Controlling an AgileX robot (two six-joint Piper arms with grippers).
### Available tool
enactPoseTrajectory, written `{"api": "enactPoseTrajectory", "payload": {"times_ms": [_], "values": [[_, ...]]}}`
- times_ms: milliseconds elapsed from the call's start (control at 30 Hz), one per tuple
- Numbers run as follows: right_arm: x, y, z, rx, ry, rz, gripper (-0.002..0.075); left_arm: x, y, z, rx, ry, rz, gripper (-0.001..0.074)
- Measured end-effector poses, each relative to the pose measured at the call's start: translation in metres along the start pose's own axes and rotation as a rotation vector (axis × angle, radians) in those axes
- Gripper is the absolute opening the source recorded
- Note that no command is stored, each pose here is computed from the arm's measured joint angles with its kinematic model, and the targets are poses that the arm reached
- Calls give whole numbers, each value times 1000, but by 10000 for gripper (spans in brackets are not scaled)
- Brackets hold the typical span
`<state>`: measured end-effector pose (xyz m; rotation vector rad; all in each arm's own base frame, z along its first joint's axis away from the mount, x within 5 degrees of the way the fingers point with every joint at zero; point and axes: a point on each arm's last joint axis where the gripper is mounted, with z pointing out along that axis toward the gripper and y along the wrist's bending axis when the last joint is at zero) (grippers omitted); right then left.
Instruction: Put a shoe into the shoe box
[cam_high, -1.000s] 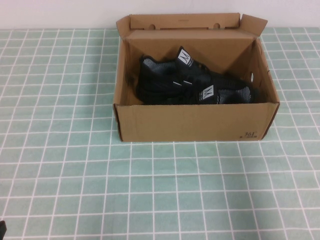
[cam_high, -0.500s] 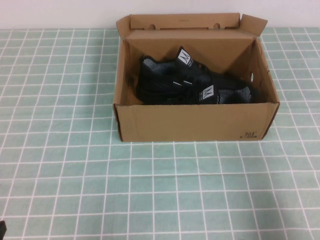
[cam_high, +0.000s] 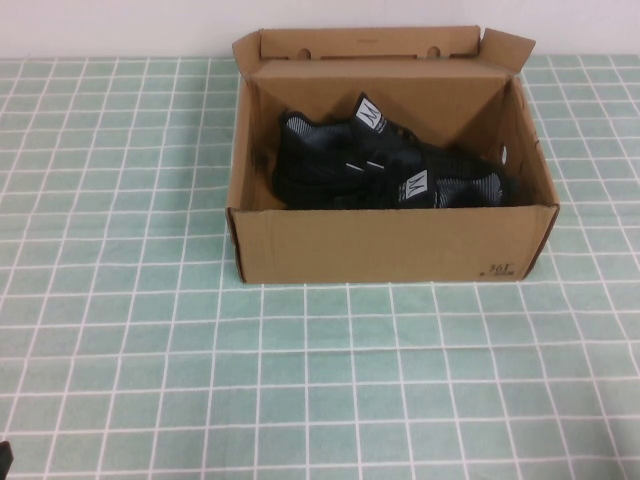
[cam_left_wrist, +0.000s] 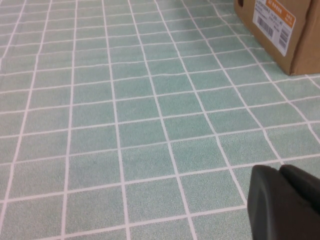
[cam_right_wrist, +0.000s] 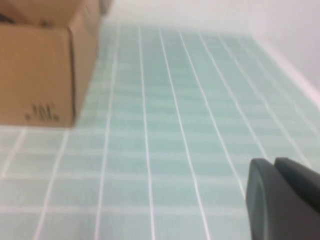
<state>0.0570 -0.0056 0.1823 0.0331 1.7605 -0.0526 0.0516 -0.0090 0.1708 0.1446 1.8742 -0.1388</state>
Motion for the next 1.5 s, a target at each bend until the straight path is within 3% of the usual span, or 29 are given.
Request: {"api": "enactPoseTrajectory", "payload": {"times_ms": [267, 1500], "values": [[12, -4, -2, 40, 114, 26, -8, 0, 0, 0, 0, -2, 0, -4], [12, -4, -3, 44, 113, 79, -8, 0, 0, 0, 0, -2, -5, -3]]}}
